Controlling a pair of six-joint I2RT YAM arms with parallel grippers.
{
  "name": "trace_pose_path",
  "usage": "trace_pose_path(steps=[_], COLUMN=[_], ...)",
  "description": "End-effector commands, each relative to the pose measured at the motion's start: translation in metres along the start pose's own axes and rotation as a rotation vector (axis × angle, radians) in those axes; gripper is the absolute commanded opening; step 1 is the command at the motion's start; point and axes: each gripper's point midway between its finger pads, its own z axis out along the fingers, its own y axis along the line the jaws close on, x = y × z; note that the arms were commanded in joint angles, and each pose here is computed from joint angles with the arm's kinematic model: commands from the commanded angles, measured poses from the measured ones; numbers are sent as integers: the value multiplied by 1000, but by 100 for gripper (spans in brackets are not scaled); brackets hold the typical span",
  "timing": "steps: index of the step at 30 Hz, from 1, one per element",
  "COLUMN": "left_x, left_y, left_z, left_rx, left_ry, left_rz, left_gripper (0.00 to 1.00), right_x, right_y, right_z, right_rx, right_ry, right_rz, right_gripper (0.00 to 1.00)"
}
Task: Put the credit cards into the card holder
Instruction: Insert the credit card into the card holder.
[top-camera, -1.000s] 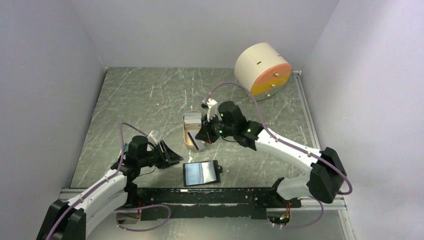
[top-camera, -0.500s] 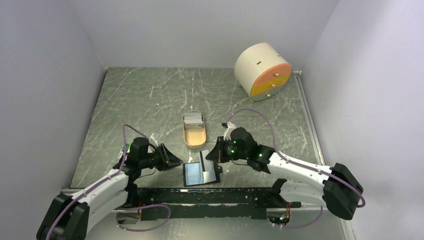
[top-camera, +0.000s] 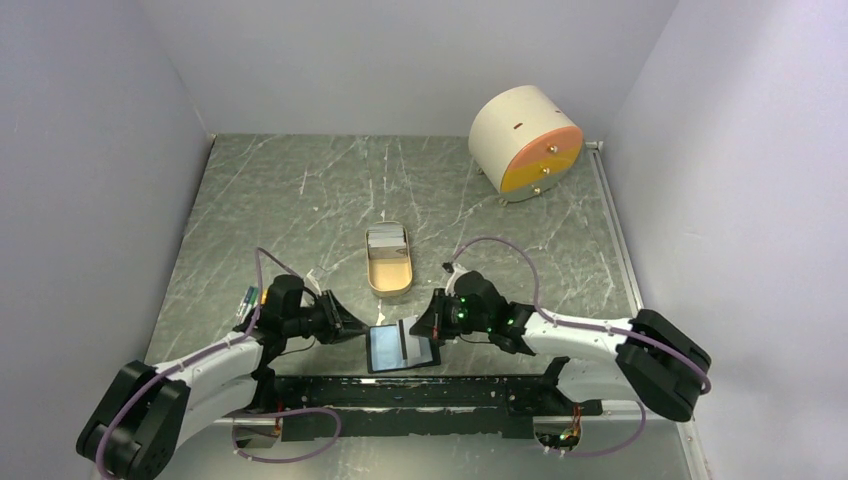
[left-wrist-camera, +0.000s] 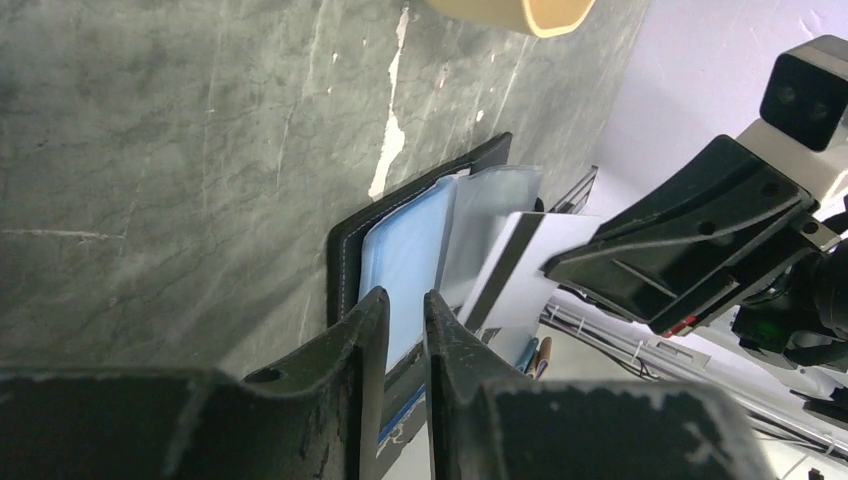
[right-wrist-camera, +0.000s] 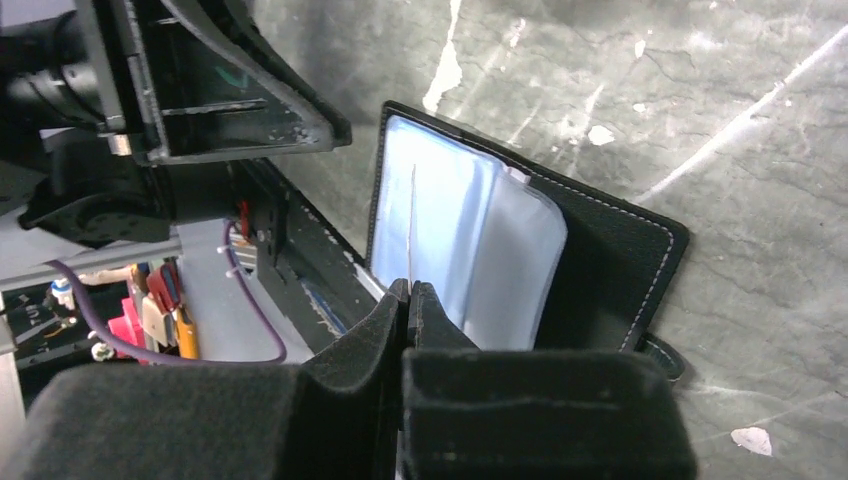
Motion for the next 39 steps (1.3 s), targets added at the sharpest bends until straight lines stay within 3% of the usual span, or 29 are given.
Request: trace_pose_path(steps=[1,13,24,39], left_x=[4,8,11,15], left_y=[-3,9,19,22], left_z=[2,6,8,8], left_rx=[18,-24,-58,-65], left_ry=[23,29,41,51], left_rz=[17,17,27,26], left_gripper=[25,25,22,18], right_x=[4,26,17,27], right_y=[-6,-35,-42,-45], right_z=[9,22,18,21], right_rx=[-6,29,48,10], right_ry=[-6,50,-28,-19], right_rz=[4,19,32,113], right_gripper=[0,0,0,4])
